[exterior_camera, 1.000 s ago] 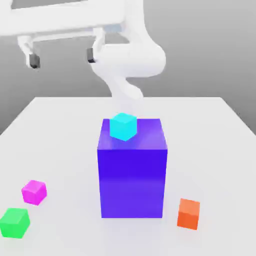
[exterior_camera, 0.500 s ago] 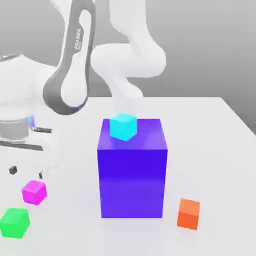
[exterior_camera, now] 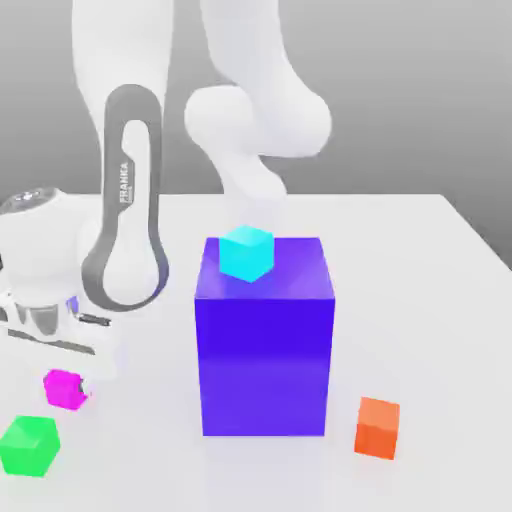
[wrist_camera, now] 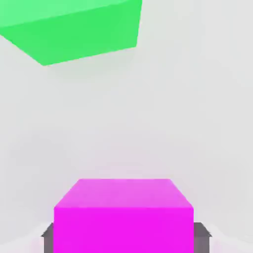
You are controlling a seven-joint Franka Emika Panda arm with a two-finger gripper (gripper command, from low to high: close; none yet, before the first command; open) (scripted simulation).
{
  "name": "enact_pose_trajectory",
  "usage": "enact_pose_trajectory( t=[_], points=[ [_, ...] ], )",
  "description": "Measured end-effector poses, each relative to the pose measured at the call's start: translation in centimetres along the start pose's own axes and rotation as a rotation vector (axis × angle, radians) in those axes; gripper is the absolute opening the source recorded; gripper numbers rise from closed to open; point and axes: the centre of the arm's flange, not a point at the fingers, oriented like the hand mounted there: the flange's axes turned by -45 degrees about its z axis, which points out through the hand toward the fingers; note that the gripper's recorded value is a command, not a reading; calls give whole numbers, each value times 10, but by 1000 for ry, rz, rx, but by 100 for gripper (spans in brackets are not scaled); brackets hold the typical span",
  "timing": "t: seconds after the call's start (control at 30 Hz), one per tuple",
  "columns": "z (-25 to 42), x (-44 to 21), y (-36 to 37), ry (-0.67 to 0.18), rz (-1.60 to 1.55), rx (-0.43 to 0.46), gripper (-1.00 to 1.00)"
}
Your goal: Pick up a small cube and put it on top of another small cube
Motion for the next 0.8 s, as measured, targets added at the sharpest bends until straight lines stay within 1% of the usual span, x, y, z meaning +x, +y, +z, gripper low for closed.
enact_pose_trajectory(
  t=[0.07,0.4,0.67,0.73,0.8],
  points=[
    [0,0,0,0,0,0,-100],
    [-62,4,0,1,-14,0,-100],
    [-109,97,-19,1,-427,3,-100],
    [-100,109,-23,1,-478,1,-100],
    [-76,112,-24,1,-490,1,-100]
  ],
)
